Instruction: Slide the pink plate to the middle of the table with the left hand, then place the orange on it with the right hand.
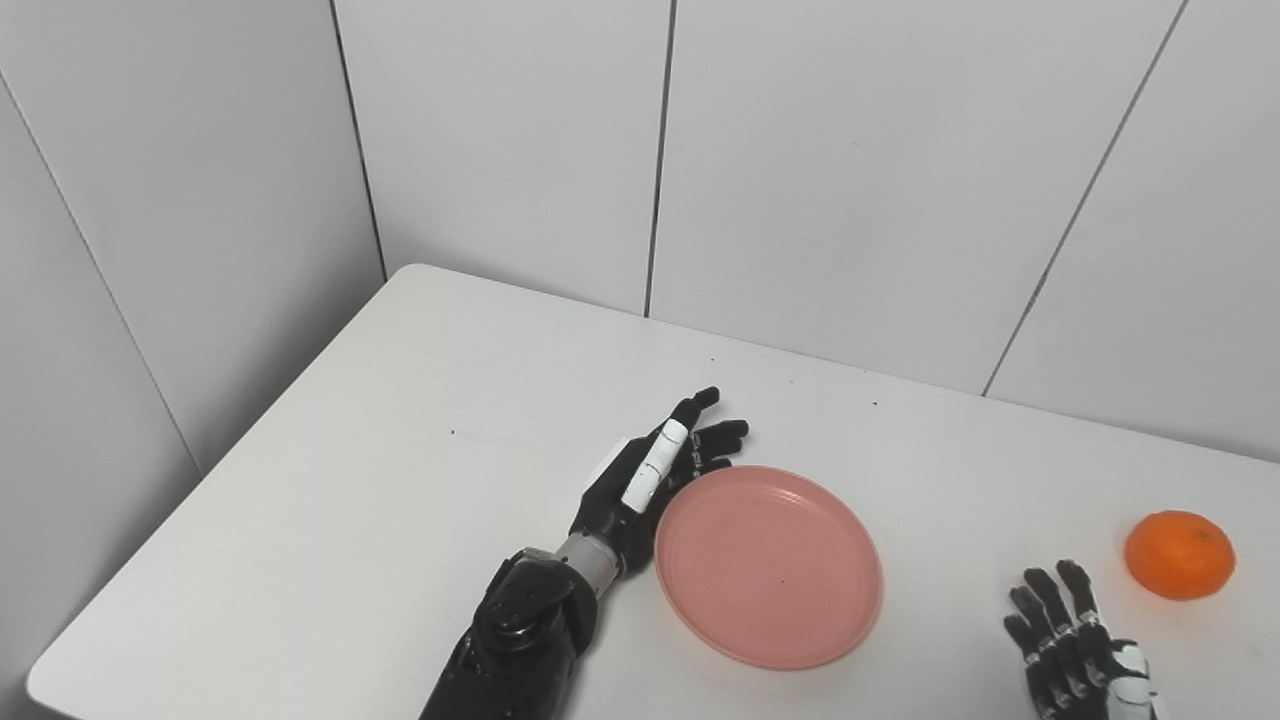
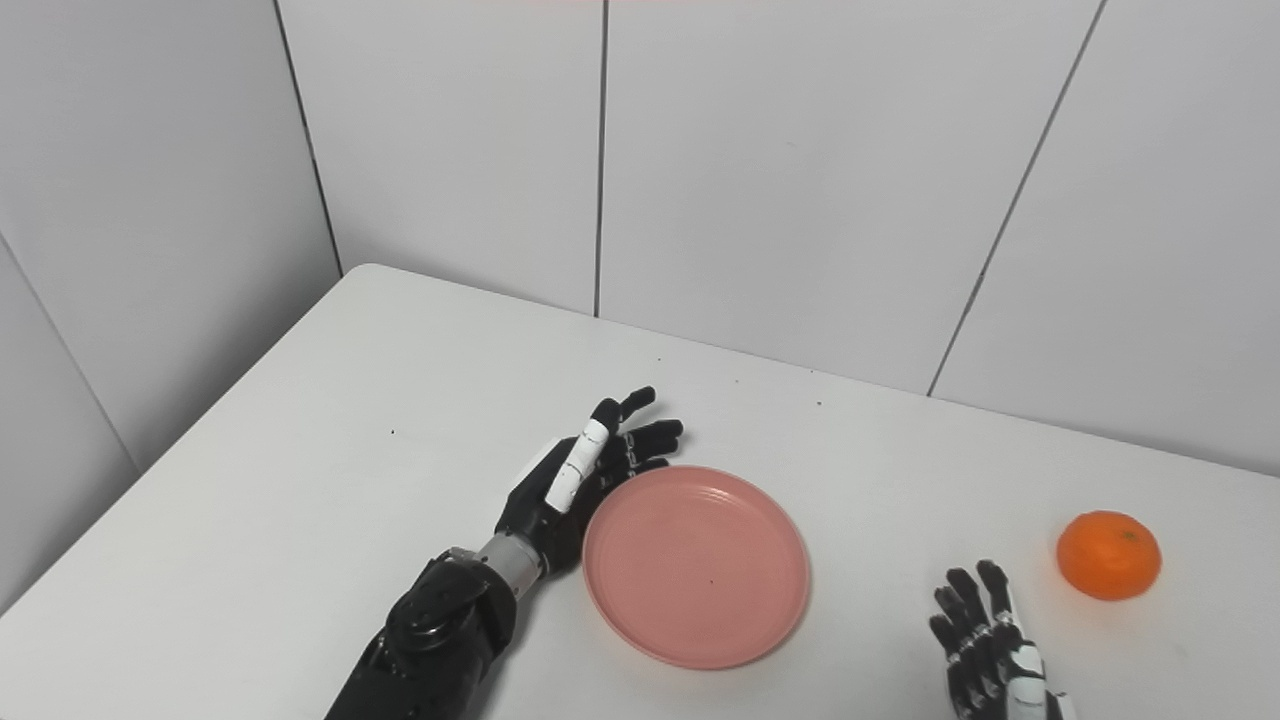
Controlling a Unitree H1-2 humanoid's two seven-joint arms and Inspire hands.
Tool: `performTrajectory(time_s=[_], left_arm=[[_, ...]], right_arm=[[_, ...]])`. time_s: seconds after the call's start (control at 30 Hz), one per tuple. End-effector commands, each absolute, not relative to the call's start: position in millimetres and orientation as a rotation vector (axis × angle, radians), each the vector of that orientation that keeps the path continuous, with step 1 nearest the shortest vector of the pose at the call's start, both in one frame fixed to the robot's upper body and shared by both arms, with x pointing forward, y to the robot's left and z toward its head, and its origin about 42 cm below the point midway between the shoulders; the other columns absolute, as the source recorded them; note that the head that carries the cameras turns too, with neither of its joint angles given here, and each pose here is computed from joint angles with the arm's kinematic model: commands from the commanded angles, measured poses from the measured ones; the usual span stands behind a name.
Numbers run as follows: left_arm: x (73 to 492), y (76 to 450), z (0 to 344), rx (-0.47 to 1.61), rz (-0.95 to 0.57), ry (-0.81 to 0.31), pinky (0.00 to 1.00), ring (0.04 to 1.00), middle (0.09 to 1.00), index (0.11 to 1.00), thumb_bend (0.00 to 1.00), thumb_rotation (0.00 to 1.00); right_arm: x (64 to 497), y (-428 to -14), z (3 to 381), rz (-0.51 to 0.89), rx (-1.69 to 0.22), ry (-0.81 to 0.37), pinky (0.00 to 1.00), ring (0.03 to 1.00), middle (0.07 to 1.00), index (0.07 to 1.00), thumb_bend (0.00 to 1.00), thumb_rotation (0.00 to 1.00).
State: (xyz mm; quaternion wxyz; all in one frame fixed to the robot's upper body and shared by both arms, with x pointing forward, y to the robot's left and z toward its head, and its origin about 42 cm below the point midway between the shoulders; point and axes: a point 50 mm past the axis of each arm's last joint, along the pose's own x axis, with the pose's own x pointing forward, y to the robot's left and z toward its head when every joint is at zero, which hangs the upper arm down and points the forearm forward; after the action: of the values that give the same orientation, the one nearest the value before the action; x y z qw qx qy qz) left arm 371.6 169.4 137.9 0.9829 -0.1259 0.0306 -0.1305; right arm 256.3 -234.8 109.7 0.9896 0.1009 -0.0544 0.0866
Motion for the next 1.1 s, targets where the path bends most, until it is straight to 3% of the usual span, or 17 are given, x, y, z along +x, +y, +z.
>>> performTrajectory(time_s=[0.0, 0.4, 0.63, 1.07], left_arm=[[367, 169, 129, -0.244, -0.243, 0.091, 0.90, 0.872, 0.817, 0.944, 0.92, 0.83], [367, 166, 127, -0.263, -0.232, 0.106, 0.94, 0.874, 0.818, 0.945, 0.91, 0.83], [373, 175, 123, -0.270, -0.233, 0.121, 1.00, 0.898, 0.847, 0.957, 0.91, 0.84], [379, 186, 128, -0.342, -0.241, 0.107, 1.00, 0.940, 0.865, 0.995, 0.86, 0.83]], right_arm=[[241, -227, 91, 0.163, 0.231, -0.050, 0.96, 0.950, 0.946, 0.974, 0.76, 0.99], [240, -206, 98, 0.159, 0.204, -0.076, 0.90, 0.907, 0.915, 0.945, 0.76, 0.95], [242, -188, 100, 0.150, 0.203, -0.068, 0.87, 0.886, 0.892, 0.925, 0.85, 0.89], [245, -160, 106, 0.146, 0.207, -0.052, 0.86, 0.880, 0.891, 0.927, 0.85, 0.90]])
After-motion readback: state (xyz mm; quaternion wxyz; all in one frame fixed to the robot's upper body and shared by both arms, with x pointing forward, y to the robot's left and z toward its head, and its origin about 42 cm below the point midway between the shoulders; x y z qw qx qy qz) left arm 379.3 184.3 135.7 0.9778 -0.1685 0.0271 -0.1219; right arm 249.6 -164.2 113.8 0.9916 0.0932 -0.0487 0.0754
